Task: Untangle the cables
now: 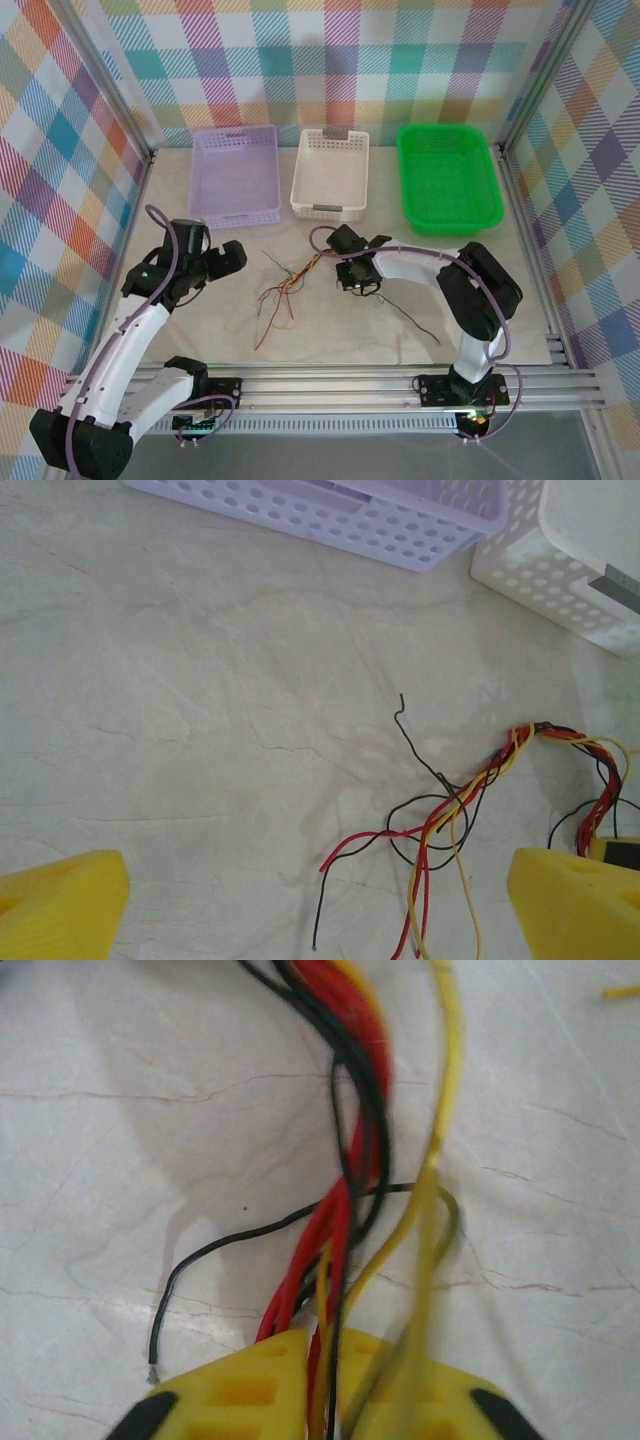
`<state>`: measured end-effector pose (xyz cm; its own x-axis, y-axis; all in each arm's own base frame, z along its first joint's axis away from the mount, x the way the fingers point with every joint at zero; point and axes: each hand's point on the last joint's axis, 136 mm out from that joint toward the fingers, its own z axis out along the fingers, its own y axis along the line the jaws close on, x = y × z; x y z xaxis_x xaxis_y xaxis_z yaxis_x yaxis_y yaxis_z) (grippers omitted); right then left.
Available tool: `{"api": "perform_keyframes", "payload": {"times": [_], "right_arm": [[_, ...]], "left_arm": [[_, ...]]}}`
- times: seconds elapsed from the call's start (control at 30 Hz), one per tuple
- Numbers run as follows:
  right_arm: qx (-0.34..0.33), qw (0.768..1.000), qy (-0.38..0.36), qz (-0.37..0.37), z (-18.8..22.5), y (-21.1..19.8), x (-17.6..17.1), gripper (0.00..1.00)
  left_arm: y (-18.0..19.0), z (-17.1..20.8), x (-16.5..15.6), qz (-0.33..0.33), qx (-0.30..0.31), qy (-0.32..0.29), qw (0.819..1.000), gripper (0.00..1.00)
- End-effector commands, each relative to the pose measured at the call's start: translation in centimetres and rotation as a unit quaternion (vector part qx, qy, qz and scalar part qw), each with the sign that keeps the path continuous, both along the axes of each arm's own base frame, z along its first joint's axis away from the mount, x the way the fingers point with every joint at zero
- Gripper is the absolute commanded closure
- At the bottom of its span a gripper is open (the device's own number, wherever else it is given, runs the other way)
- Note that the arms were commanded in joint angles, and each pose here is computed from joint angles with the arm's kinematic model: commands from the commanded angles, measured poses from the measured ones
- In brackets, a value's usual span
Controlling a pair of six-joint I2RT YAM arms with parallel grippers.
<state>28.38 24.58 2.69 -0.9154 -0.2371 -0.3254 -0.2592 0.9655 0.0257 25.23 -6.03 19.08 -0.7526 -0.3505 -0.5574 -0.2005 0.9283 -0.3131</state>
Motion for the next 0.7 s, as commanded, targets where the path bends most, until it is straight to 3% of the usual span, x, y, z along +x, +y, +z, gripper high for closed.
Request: {"api": "perform_keyframes", "payload": {"times": [0.0,0.67], "right_arm": [[0.025,0.999,-0.025,0.023,3.6,0.9,0.9,0.99],[0.139,0.972,-0.086,0.171,16.3,4.2,0.3,1.00]], "left_arm": [[-0.5,1.1,-0.1,-0.018,0.003,-0.007,1.000,0.03],[-6.4,2.2,0.3,-0.132,-0.108,-0.026,0.985,0.03]]}}
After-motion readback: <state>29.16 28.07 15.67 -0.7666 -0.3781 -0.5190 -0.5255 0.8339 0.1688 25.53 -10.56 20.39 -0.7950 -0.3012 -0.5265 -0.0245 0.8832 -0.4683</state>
